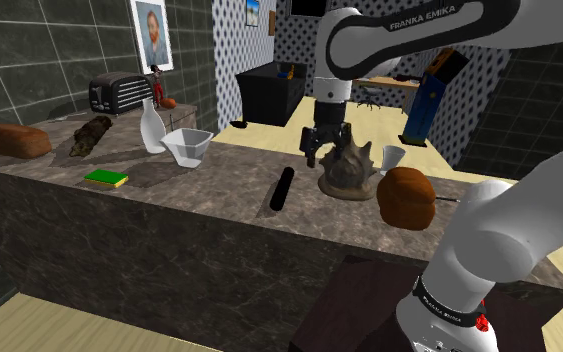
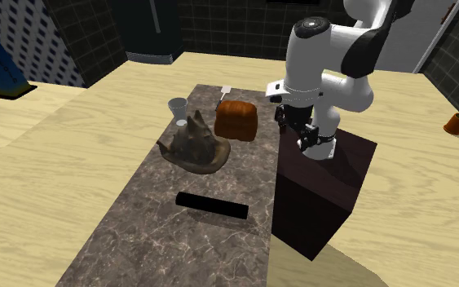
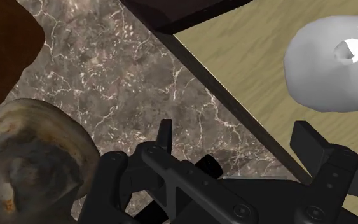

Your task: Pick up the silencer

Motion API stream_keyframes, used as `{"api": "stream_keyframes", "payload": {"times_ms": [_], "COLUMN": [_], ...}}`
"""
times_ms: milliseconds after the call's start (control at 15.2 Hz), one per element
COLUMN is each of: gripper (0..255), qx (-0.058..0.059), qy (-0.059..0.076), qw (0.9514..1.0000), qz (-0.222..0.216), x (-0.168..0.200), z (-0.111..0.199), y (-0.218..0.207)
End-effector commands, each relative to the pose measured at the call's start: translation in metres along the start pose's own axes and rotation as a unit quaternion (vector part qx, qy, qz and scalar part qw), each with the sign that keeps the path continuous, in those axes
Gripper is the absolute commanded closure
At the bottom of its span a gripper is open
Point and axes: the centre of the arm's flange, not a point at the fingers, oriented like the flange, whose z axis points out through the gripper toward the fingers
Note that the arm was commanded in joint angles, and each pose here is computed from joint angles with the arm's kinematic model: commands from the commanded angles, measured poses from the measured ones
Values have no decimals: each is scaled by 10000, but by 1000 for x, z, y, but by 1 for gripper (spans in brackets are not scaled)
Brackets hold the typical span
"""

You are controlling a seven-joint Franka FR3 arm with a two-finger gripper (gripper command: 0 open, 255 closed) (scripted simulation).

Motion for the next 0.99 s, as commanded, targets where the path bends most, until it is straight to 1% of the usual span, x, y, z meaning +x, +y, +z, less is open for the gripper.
{"api": "stream_keyframes", "payload": {"times_ms": [0, 198, 462, 660, 924], "gripper": [0, 0, 0, 0, 0], "qx": [51, 121, 214, 283, 375], "qy": [61, 129, 220, 288, 378], "qw": [9997, 9980, 9936, 9886, 9799], "qz": [250, 611, 1090, 1447, 1921], "x": [20, 51, 92, 122, 163], "z": [15, 37, 66, 87, 115], "y": [1, 3, 9, 16, 28]}}
